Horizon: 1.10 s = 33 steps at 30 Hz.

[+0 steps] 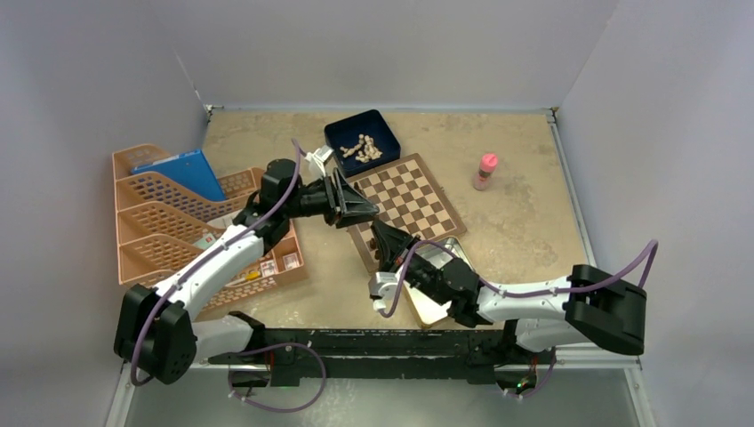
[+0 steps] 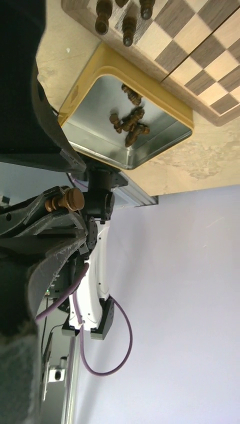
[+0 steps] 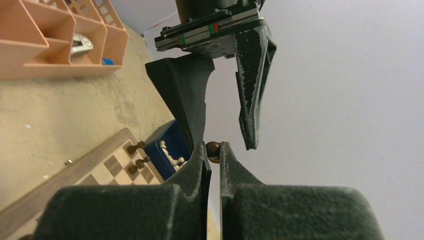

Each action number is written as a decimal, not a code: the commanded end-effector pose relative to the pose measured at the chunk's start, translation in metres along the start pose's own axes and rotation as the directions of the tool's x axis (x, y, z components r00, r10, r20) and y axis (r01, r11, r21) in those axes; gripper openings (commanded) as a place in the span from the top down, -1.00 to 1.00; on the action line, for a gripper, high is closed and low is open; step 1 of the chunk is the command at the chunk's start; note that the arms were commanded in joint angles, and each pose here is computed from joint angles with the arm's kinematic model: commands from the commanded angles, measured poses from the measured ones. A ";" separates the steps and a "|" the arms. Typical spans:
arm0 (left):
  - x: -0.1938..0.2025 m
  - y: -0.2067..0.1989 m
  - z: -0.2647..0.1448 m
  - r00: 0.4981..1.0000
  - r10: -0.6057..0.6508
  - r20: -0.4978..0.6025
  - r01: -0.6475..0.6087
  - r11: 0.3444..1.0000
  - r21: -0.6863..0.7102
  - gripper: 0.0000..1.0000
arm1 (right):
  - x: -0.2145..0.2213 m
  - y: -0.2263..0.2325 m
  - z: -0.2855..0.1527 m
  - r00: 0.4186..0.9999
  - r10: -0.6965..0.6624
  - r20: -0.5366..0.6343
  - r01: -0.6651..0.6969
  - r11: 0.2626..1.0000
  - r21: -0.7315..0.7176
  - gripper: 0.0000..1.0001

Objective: Set up the chess pieces on the board
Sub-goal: Place the chess piece on the chessboard.

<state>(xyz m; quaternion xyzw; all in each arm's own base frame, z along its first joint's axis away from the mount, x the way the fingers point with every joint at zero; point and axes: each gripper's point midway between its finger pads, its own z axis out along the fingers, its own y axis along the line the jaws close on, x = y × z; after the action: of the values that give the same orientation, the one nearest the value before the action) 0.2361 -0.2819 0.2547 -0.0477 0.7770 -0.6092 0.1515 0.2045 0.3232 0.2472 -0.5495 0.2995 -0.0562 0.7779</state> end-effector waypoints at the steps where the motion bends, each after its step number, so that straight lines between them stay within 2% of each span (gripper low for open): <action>1: -0.023 -0.020 -0.013 0.977 0.151 0.153 -0.151 0.988 -0.016 0.00 | -0.012 -0.024 0.010 0.974 0.224 0.030 -0.226 0.969 0.096 1.00; 5: -0.048 -0.021 -0.031 0.925 0.267 0.269 -0.229 0.960 -0.163 -0.15 | -0.015 -0.027 0.007 0.911 0.407 0.061 -0.411 0.906 0.096 1.00; 9: -0.077 -0.039 -0.065 0.804 0.448 0.391 -0.324 0.881 -0.344 -0.19 | -0.011 -0.026 0.010 0.827 0.560 0.050 -0.562 0.822 0.092 1.00; 11: -0.086 -0.046 -0.085 0.736 0.528 0.424 -0.352 0.833 -0.427 -0.19 | -0.005 -0.027 0.014 0.767 0.641 0.024 -0.639 0.760 0.122 1.00; 16: -0.084 -0.056 -0.129 0.584 0.685 0.435 -0.426 0.715 -0.554 -0.24 | 0.027 -0.018 0.041 0.575 0.811 -0.105 -0.792 0.585 0.174 1.00; 21: -0.066 -0.045 -0.156 0.493 0.765 0.414 -0.471 0.635 -0.612 -0.26 | 0.042 -0.015 0.061 0.429 0.898 -0.103 -0.878 0.441 0.188 1.00; 23: -0.057 -0.033 -0.161 0.482 0.788 0.384 -0.487 0.605 -0.630 -0.26 | 0.047 -0.009 0.071 0.356 0.928 -0.111 -0.908 0.372 0.193 1.00; 26: -0.044 -0.011 -0.167 0.489 0.806 0.333 -0.495 0.571 -0.655 -0.26 | 0.066 0.004 0.087 0.284 0.944 -0.169 -0.916 0.319 0.242 1.00; 29: -0.034 0.007 -0.170 0.505 0.816 0.281 -0.501 0.542 -0.674 -0.26 | 0.089 0.022 0.100 0.231 0.945 -0.230 -0.903 0.297 0.312 1.00; 33: -0.030 0.021 -0.174 0.510 0.820 0.261 -0.489 0.526 -0.696 -0.26 | 0.114 0.034 0.106 0.174 0.954 -0.243 -0.888 0.259 0.380 1.00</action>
<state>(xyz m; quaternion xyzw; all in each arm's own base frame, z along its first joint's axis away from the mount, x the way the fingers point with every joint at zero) 0.2181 -0.1165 0.2854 0.0340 0.7803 -0.2388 0.5770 0.3271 0.3764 0.1866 -0.2268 0.7115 0.2709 0.6074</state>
